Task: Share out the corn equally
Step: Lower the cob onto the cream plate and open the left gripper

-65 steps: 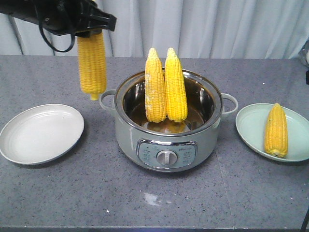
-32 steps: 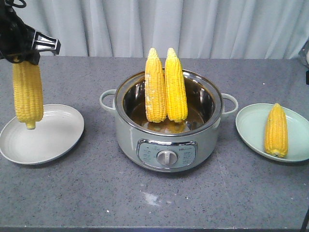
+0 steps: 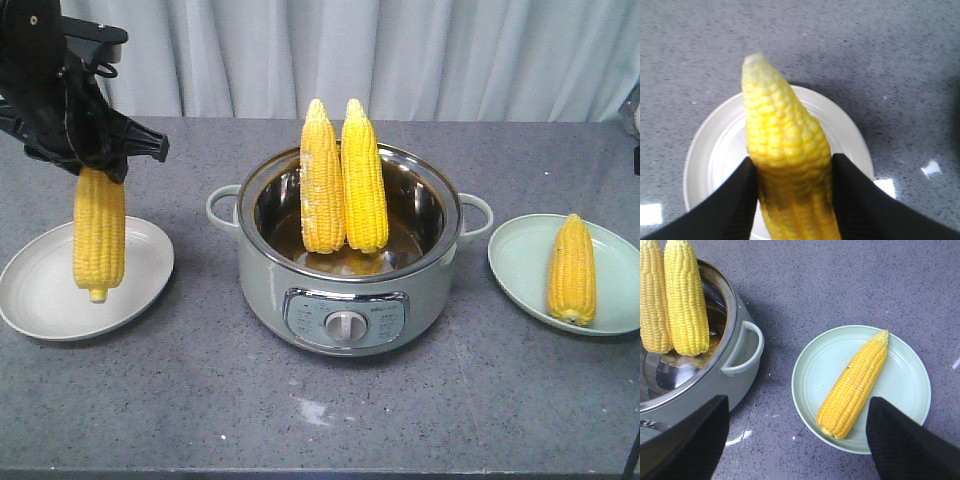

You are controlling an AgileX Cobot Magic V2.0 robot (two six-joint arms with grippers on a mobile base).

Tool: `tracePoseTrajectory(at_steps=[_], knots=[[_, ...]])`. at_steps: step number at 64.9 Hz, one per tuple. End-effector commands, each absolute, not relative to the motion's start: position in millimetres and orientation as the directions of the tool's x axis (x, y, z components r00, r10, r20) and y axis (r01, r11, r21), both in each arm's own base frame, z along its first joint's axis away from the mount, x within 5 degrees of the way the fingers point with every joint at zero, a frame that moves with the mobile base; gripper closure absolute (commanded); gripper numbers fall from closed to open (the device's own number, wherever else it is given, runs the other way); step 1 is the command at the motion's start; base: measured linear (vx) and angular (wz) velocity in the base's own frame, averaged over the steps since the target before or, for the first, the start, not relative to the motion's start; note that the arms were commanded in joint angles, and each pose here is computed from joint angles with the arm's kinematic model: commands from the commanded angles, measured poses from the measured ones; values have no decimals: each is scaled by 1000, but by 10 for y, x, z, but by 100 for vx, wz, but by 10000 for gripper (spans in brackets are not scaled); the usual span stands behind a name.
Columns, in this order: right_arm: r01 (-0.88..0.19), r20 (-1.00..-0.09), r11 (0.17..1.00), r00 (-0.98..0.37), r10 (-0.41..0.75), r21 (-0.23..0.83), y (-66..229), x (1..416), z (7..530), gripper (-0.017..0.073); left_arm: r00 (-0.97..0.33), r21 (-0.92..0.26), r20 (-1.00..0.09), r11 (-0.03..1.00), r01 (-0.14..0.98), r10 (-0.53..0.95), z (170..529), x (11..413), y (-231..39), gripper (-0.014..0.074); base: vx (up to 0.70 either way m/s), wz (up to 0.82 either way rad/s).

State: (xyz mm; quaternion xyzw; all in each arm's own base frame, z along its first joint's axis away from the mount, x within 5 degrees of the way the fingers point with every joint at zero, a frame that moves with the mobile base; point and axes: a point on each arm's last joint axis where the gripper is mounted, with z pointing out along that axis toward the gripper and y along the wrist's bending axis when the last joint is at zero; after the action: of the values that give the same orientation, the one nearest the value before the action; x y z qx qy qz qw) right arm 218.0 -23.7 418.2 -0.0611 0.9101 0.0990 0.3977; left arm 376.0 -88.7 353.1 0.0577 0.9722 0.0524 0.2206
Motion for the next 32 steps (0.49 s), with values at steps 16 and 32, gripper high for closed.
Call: tracePoseTrajectory(at_steps=[16,32], knots=[[-192,-792,974,-610,-24,118,-220,2150,4323,14,-885,127,-452,990,56,108,3638,3806,-664,555,0,0],[-192,-792,974,-610,-23,119,-220,2151,4323,14,-906,102,-410,992,67,104,3495,3895,-552,552,0,0]])
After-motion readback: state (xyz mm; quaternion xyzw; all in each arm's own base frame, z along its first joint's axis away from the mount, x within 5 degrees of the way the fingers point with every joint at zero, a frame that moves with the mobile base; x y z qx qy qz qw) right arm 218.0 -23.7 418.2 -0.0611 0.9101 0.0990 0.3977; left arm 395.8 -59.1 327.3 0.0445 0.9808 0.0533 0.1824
